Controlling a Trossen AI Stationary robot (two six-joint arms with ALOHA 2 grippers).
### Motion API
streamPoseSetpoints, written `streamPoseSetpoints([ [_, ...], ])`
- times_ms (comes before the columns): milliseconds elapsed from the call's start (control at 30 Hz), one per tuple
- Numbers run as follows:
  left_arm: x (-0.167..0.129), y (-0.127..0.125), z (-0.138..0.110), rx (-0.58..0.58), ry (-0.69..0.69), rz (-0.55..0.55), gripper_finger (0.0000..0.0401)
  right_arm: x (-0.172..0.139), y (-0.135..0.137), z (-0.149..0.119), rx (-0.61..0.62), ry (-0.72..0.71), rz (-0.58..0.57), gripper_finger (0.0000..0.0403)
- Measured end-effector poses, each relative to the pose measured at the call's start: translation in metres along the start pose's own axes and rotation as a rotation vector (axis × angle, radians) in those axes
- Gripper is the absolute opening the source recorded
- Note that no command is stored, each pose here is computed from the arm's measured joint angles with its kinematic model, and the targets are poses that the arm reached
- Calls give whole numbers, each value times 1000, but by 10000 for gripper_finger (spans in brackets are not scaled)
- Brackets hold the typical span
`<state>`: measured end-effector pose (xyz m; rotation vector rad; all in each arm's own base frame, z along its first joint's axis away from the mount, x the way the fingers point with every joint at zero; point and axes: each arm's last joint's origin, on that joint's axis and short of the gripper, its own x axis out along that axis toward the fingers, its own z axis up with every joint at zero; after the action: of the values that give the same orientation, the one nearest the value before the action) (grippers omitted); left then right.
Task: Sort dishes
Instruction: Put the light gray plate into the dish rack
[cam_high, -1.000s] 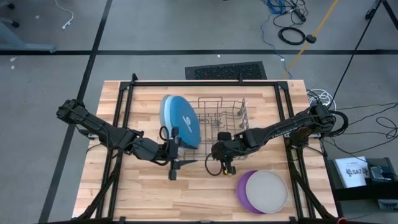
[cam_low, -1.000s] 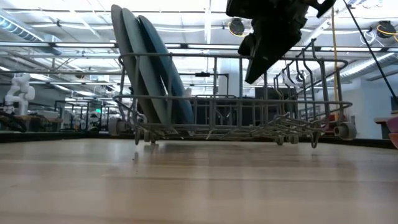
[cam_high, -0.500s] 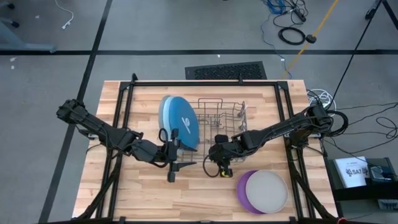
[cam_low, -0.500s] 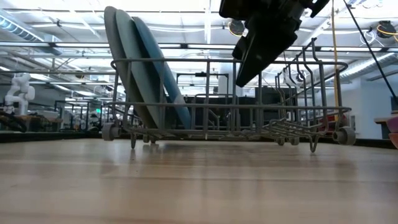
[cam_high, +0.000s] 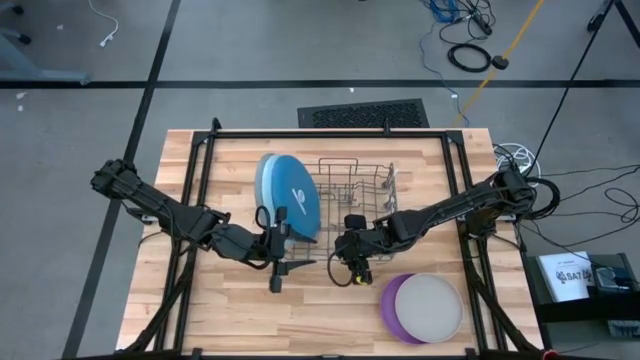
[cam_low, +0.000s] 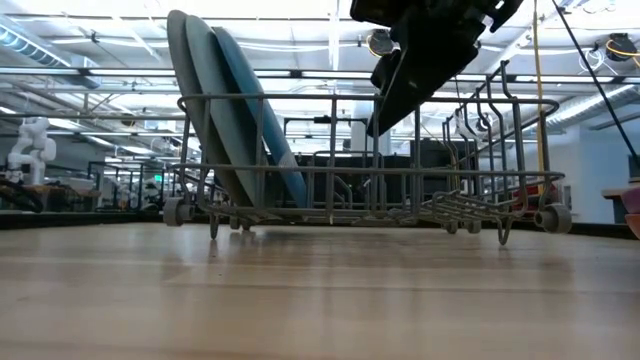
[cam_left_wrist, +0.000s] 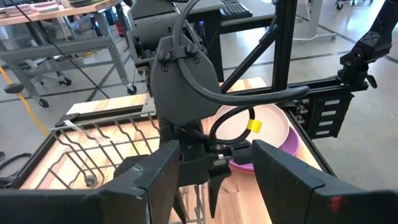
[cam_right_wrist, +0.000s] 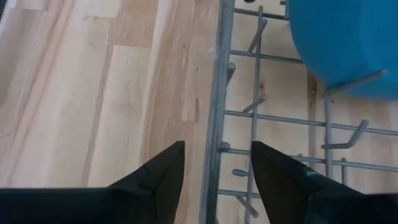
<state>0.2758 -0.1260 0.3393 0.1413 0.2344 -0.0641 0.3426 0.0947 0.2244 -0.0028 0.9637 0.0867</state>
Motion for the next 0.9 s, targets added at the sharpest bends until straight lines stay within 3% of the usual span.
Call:
streamPoseSetpoints([
  [333,0,0,0,-1,-1,0,203,-21,0,9,-41,-31,8,183],
  [633,0,0,0,-10,1,0,203,-92,12,26,-99,-60,19,194],
  [800,-1,-2,-1,-19,13,-6,203,-142,39,9,-46,-3,80,207],
  [900,-1,-4,-2,-15,17,-13,203,-155,59,-12,35,98,94,208],
])
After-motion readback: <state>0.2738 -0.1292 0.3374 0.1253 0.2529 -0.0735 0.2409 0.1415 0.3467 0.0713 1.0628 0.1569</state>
